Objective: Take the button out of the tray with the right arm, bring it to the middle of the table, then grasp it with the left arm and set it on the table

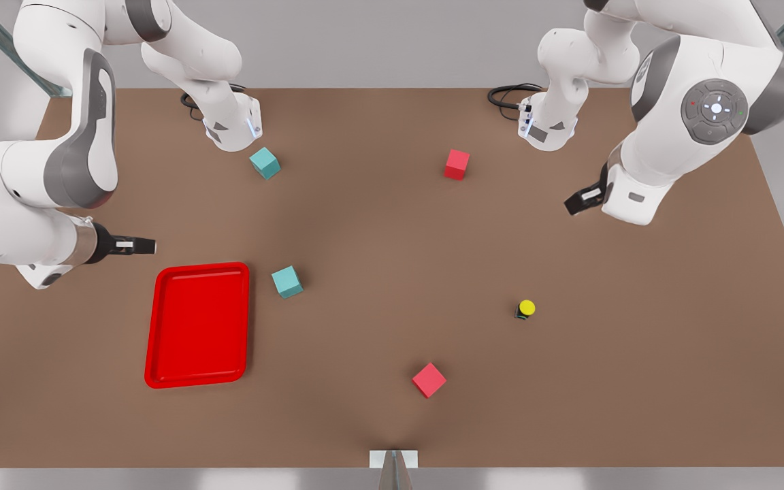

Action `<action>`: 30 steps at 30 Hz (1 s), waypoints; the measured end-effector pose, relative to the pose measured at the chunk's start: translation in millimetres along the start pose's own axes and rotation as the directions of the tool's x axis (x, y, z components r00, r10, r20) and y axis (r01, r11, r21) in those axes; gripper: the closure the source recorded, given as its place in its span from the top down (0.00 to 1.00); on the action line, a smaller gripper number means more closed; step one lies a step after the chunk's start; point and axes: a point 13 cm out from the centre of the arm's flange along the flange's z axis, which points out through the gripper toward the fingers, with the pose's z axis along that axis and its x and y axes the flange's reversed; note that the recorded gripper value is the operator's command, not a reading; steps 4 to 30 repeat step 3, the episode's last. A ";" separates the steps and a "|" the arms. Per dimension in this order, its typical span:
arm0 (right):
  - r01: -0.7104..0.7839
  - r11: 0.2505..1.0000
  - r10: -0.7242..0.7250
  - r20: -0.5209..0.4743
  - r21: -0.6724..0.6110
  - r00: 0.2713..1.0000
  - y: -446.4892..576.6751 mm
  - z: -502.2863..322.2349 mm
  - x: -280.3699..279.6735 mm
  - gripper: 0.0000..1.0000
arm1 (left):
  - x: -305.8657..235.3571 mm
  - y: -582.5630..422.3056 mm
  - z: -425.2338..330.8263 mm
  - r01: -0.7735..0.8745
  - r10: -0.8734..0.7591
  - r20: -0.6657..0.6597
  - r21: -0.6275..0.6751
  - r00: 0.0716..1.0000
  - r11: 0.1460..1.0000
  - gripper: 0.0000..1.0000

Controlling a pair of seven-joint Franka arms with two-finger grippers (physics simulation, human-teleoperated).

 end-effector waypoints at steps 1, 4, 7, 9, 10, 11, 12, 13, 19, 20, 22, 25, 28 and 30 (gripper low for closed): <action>0.000 1.000 0.000 0.000 0.000 1.000 -0.1 -0.1 0.0 1.00 | 0.3 -0.4 0.0 -0.045 0.045 0.000 0.000 0.999 0.999 1.00; 0.000 1.000 0.000 -0.001 -0.001 1.000 -0.1 0.0 0.4 1.00 | 0.4 -0.7 -0.1 -0.127 0.127 0.001 0.001 0.992 0.992 1.00; 0.000 1.000 0.000 -0.001 -0.001 1.000 -0.1 0.0 0.4 1.00 | 0.4 -0.7 -0.1 -0.127 0.127 0.001 0.001 0.992 0.992 1.00; 0.000 1.000 0.000 -0.001 -0.001 1.000 -0.1 0.0 0.4 1.00 | 0.4 -0.7 -0.1 -0.127 0.127 0.001 0.001 0.992 0.992 1.00; 0.000 1.000 0.000 -0.001 -0.001 1.000 -0.1 0.0 0.4 1.00 | 0.4 -0.7 -0.1 -0.127 0.127 0.001 0.001 0.992 0.992 1.00; 0.000 1.000 0.000 -0.001 -0.001 1.000 -0.1 0.0 0.4 1.00 | 0.4 -0.7 -0.1 -0.127 0.127 0.001 0.001 0.992 0.992 1.00; 0.000 1.000 0.000 -0.001 -0.001 1.000 -0.1 0.0 0.4 1.00 | 0.4 -0.7 -0.1 -0.127 0.127 0.001 0.001 0.992 0.992 1.00; 0.000 1.000 0.000 -0.001 -0.001 1.000 -0.1 0.0 0.4 1.00 | 0.4 -0.7 -0.1 -0.127 0.127 0.001 0.001 0.992 0.992 1.00; 0.000 1.000 0.000 -0.001 -0.001 1.000 -0.1 0.0 0.4 1.00 | 0.4 -0.7 -0.1 -0.127 0.127 0.001 0.001 0.992 0.992 1.00; 0.000 1.000 0.000 -0.001 -0.001 1.000 -0.1 0.0 0.4 1.00 | 0.4 -0.7 -0.1 -0.127 0.127 0.001 0.001 0.992 0.992 1.00; 0.000 1.000 0.000 -0.001 -0.001 1.000 -0.1 0.0 0.4 1.00 | 0.4 -0.7 -0.1 -0.127 0.127 0.001 0.001 0.992 0.992 1.00; 0.000 1.000 0.000 -0.001 -0.001 1.000 -0.1 0.0 0.4 1.00 | 0.4 -0.7 -0.1 -0.127 0.127 0.001 0.001 0.992 0.992 1.00; 0.000 1.000 0.000 -0.001 -0.001 1.000 -0.1 0.0 0.4 1.00 | 0.4 -0.7 -0.1 -0.127 0.127 0.001 0.001 0.992 0.992 1.00; 0.000 1.000 0.000 -0.001 -0.001 1.000 -0.1 0.0 0.4 1.00 | 0.4 -0.7 -0.1 -0.127 0.127 0.001 0.001 0.992 0.992 1.00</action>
